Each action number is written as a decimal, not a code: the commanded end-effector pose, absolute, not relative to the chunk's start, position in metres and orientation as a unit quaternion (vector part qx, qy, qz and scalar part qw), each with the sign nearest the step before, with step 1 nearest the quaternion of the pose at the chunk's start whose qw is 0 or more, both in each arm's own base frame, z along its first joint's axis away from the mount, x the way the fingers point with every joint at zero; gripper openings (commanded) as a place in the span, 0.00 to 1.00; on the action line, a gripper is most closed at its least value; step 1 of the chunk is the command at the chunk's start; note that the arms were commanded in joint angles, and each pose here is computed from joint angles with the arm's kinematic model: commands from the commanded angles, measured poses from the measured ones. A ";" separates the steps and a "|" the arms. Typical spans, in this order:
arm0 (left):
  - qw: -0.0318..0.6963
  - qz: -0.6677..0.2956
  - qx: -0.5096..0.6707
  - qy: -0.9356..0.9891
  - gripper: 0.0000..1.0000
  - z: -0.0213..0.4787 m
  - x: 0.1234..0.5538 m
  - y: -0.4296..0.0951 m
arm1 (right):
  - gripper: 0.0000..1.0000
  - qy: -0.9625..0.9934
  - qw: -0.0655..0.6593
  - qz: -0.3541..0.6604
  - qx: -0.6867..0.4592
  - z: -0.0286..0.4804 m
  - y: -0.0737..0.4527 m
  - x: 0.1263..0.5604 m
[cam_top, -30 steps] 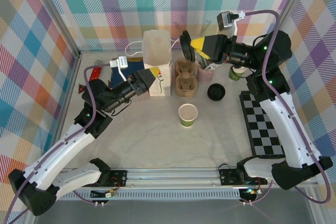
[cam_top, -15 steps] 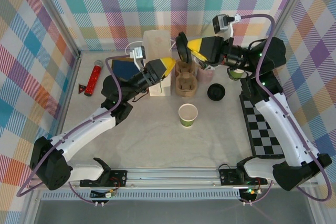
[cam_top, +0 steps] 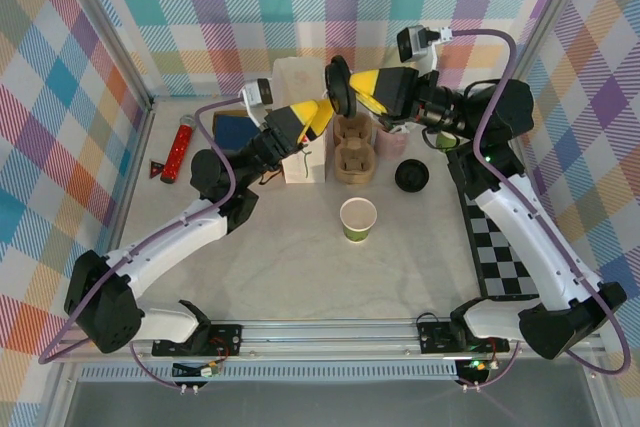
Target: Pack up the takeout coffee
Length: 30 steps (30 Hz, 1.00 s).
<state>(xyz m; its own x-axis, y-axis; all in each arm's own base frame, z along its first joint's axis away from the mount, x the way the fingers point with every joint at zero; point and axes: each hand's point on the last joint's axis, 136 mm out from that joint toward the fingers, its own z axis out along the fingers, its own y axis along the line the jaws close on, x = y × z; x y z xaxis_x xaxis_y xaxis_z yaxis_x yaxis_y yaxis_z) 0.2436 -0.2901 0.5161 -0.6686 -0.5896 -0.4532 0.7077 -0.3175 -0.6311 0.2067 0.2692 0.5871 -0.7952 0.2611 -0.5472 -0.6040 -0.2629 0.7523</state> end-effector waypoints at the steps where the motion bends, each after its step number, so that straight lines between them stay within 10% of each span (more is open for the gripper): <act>1: 0.408 -0.827 0.090 0.376 0.79 0.539 0.225 -0.280 | 0.15 0.511 0.291 0.791 -0.171 0.599 0.268 0.200; 17: 0.402 -0.841 0.089 0.351 0.76 0.547 0.220 -0.277 | 0.15 0.495 0.272 0.810 -0.158 0.587 0.279 0.212; 30: 0.408 -0.840 0.073 0.351 0.54 0.544 0.224 -0.273 | 0.15 0.499 0.276 0.809 -0.143 0.578 0.279 0.218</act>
<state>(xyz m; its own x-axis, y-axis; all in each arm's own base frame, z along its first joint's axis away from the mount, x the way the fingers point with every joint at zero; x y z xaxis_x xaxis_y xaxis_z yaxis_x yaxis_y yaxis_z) 0.2436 -0.2854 0.5232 -0.6876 -0.6069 -0.3986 0.6904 -0.3767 -0.6176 0.2202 0.2806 0.5777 -0.8158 0.2899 -0.5005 -0.5767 -0.3426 0.7416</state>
